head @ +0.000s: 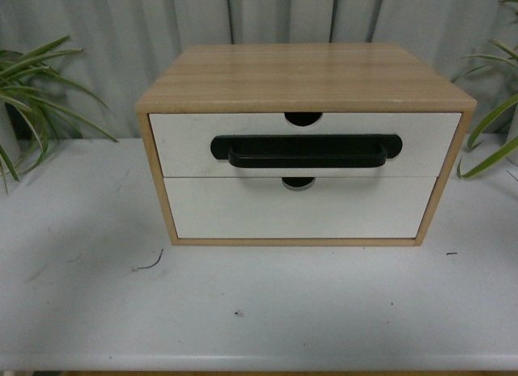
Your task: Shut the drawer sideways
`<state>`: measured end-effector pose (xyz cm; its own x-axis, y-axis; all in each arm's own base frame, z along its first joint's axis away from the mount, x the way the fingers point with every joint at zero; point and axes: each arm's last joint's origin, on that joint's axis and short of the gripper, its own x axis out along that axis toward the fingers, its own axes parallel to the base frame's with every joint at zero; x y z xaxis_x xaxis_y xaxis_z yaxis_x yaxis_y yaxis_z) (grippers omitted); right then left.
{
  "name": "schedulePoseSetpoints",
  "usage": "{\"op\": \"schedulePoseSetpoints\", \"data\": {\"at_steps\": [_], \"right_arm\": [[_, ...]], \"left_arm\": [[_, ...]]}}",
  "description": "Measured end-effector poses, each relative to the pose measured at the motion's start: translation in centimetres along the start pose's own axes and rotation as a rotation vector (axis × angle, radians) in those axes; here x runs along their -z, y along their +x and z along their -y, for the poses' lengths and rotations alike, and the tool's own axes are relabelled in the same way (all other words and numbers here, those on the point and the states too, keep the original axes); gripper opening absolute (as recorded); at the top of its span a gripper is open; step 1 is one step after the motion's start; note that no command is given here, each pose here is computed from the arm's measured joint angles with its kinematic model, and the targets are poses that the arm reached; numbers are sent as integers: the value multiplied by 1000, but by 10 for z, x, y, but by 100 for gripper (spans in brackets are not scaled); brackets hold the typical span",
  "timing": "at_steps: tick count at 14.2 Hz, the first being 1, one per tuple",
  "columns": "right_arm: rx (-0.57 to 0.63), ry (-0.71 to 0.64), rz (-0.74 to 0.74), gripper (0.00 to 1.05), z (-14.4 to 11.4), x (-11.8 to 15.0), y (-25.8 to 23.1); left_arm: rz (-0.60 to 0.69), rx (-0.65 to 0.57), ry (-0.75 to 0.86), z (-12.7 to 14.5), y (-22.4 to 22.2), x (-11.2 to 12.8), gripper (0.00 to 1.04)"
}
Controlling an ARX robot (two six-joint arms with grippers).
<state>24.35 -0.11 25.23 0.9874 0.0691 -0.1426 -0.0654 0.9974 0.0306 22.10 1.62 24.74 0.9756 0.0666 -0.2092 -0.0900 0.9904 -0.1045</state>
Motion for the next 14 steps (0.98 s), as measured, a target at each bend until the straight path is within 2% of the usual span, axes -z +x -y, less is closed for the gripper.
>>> {"op": "schedulePoseSetpoints", "data": {"at_steps": [1,2,3,4,6,7,8,9,10,14], "right_arm": [[15,49,23,98,-1,3,-14],[57,40,119,89,-2,9,-29],[65,9,114,76,-3,22,-47],[67,-1,67,64,-4,36,-65],[70,-18,116,36,-7,39,-105],[69,-20,174,24,-8,40,-114],[69,-20,164,9,-7,50,-115],[71,-23,138,2,-7,60,-114],[71,-23,123,2,-7,68,-114],[72,-23,143,2,-7,82,-120]], "left_arm": [[-13,-29,-84,-10,-20,18,98],[40,-30,-102,-16,-38,31,95],[164,40,-28,-19,-54,40,83],[197,68,32,-16,-64,50,72],[207,86,90,-10,-72,63,43],[191,82,95,-9,-74,71,31],[194,63,94,-7,-76,75,18],[208,85,96,1,-79,78,5],[208,103,104,3,-81,80,2],[205,79,103,-1,-87,90,2]]}}
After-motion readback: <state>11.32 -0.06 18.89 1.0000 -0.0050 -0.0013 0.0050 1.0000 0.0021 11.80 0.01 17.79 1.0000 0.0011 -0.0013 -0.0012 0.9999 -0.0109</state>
